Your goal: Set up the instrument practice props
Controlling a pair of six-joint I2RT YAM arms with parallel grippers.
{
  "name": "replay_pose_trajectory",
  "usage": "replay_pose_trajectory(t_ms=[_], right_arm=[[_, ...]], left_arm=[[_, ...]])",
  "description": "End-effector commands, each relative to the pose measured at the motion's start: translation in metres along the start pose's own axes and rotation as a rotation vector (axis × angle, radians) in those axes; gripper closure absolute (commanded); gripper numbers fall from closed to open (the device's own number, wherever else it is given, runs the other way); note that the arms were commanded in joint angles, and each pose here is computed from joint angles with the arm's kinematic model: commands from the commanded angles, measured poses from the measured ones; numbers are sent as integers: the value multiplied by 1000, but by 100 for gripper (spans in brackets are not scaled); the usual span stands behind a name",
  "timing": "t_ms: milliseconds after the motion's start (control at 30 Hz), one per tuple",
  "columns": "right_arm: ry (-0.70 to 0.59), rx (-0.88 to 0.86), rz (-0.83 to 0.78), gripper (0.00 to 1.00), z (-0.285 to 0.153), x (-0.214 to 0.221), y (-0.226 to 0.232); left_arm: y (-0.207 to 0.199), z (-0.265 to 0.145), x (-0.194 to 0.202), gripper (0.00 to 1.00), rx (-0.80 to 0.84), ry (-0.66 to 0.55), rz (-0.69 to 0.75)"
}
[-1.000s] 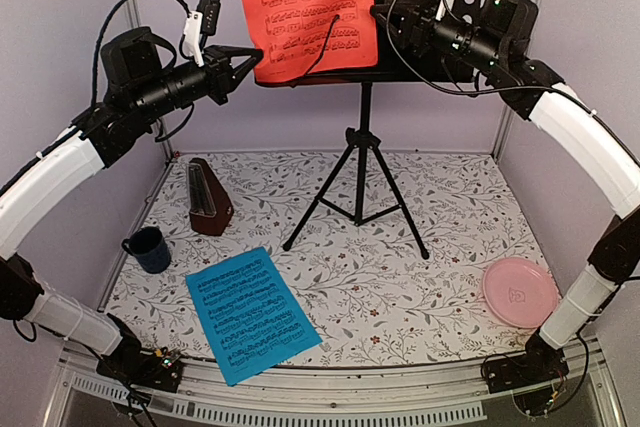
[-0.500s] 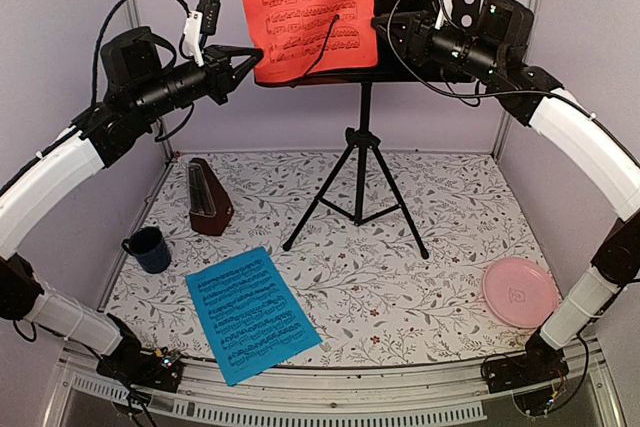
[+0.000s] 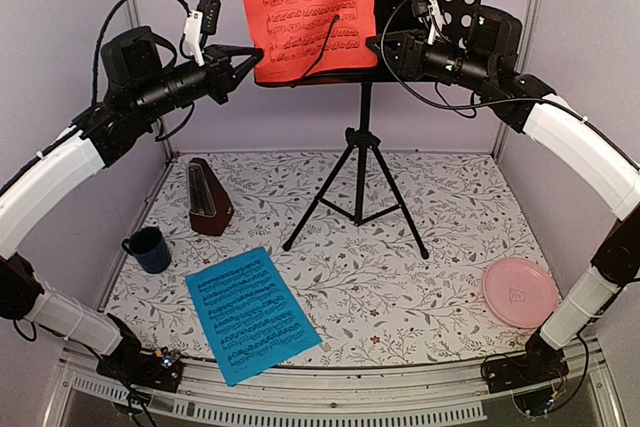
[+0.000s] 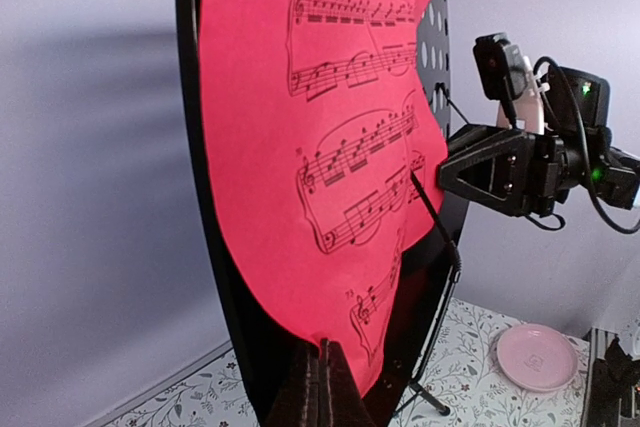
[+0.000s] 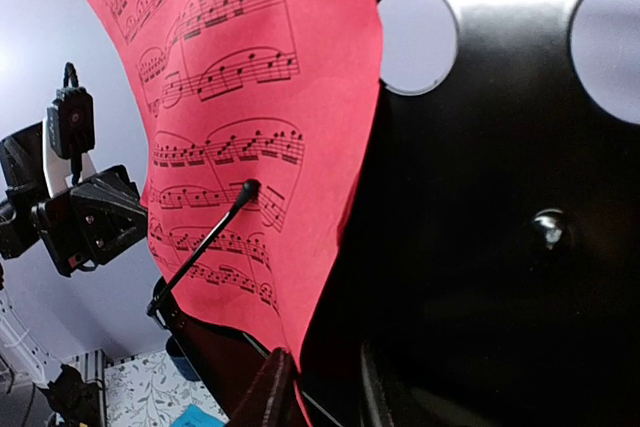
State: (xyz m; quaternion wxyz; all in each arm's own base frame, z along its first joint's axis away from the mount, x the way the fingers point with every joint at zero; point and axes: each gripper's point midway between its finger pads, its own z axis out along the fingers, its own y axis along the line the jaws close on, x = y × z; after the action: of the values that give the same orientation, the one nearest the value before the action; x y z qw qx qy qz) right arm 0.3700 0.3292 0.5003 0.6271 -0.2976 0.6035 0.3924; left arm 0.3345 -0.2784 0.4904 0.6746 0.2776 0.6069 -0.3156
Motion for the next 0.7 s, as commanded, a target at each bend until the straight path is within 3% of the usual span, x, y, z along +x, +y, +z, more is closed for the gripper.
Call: replay_pose_trajectory(t_ms=[0, 100, 667], right_arm=[[12, -3, 17, 88, -2, 5, 0], [12, 5, 15, 100, -3, 5, -2], [43, 94, 5, 100, -12, 17, -14]], left_arm=[[1, 0, -14, 100, 3, -35, 15], [2, -2, -15, 100, -6, -38, 17], [9, -1, -14, 100, -49, -36, 23]])
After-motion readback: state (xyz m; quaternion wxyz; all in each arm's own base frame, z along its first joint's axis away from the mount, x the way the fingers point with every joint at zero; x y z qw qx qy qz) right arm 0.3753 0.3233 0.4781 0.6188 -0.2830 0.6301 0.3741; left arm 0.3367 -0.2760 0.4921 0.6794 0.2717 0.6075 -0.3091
